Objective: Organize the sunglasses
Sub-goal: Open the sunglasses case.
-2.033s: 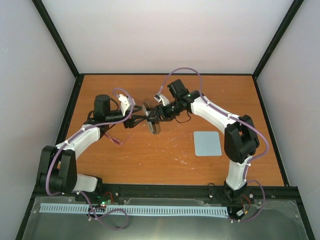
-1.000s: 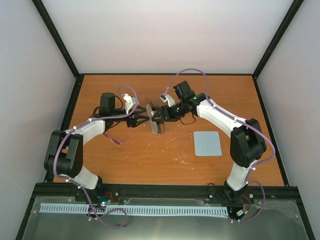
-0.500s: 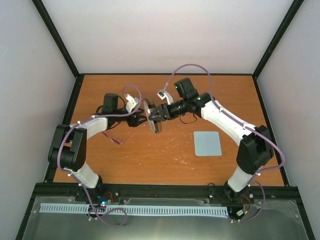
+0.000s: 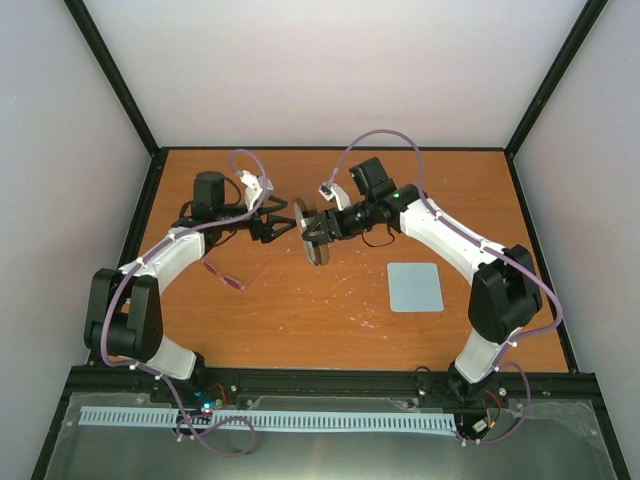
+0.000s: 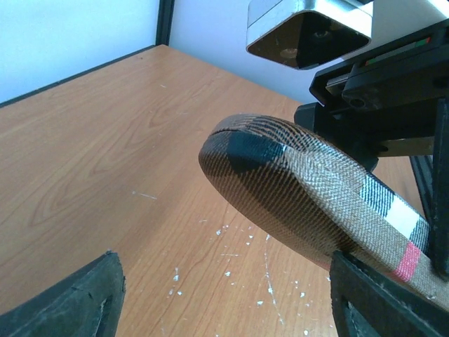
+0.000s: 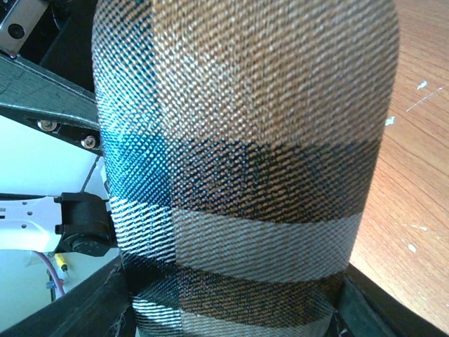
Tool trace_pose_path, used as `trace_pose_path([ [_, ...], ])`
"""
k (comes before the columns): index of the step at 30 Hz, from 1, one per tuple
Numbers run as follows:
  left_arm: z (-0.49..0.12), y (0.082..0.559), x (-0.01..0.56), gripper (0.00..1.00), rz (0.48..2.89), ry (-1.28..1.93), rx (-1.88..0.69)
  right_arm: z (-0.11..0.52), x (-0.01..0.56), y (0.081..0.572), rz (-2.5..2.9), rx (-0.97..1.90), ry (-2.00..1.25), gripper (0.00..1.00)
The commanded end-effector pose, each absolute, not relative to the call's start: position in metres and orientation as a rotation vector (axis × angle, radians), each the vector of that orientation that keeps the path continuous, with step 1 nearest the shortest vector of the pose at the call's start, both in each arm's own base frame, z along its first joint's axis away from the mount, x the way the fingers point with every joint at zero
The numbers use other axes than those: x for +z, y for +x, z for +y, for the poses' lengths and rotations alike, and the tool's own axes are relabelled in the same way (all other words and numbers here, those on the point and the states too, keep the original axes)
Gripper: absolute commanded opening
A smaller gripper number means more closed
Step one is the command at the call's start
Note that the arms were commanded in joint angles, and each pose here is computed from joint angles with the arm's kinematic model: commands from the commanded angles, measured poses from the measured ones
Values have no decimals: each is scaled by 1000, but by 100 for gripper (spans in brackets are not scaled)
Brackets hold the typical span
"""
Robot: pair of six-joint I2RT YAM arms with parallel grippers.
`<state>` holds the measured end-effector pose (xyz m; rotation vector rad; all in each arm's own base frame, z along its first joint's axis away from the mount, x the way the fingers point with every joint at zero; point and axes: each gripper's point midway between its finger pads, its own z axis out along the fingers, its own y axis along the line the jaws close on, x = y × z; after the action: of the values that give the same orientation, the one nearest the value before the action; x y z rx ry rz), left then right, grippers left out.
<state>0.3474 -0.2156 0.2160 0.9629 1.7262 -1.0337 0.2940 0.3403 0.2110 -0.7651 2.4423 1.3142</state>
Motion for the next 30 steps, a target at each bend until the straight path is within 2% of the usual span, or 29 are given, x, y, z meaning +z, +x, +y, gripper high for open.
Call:
trace_pose_path([
  [1,-230,333,241,79,1632,1041,-1188,344,214,300,2406,1277,-792,18],
  [14,-230,308,259,79,1533,1143,-1229,340,211,315,2384,1262,-715,17],
  [30,-239,348,233,78,1638,1071,-1274,345,241,294,2276,1409,-797,18],
])
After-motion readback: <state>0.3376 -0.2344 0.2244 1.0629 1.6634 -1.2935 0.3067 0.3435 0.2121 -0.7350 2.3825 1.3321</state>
